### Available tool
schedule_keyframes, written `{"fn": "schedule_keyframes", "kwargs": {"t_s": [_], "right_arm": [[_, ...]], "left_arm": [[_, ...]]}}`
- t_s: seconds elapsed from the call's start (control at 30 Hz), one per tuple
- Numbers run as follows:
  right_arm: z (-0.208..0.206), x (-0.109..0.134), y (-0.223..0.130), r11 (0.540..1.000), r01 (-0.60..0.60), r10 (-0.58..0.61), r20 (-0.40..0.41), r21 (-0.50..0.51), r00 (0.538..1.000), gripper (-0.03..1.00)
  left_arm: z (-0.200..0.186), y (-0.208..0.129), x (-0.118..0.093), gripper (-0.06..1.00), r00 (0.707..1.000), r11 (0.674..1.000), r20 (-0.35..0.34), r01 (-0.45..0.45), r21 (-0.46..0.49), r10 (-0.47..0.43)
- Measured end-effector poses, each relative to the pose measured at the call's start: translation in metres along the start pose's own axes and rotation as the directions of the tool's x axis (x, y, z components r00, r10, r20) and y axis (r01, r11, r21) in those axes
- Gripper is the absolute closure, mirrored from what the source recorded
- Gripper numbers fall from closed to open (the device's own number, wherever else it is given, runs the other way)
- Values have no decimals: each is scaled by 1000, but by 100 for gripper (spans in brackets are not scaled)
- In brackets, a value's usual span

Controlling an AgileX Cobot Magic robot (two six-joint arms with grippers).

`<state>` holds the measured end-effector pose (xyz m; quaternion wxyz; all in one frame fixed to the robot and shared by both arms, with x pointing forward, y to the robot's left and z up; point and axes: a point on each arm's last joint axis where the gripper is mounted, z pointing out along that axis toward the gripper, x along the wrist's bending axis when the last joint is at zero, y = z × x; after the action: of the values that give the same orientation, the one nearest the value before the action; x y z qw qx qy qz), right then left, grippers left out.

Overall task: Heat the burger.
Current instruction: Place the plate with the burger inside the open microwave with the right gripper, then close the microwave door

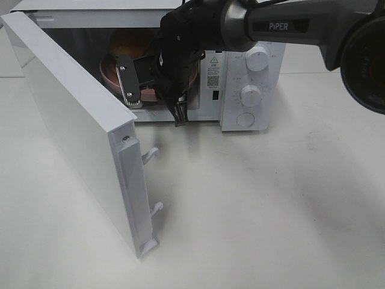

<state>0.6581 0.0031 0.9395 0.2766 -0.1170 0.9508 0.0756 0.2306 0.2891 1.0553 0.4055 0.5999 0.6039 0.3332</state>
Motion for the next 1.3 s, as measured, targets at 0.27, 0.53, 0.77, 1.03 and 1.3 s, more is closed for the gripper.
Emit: {"fn": "schedule_keyframes", "kwargs": {"t_s": [0.27,0.53,0.77,1.03,1.3], "right_arm": [[-3,-10,5,999,5,-1,84,-44,996,67],[-5,-7,14,998,10,-5,81,-61,997,51],[-10,-1,13,998,1,2,53,-58,999,48],[-21,10,8,999,-9,10,4,-49,1000,36],[-45,20,3,996,-48,46,-25,-69,999,29]], "left_arm": [[0,0,0,-5,1000,1000,0,0,0,0],[0,0,0,-5,1000,1000,-1,0,0,0],[0,0,0,-5,1000,1000,-2,-1,0,1],[0,0,0,-5,1000,1000,-2,-1,0,1],[0,0,0,-5,1000,1000,-2,-1,0,1]]}}
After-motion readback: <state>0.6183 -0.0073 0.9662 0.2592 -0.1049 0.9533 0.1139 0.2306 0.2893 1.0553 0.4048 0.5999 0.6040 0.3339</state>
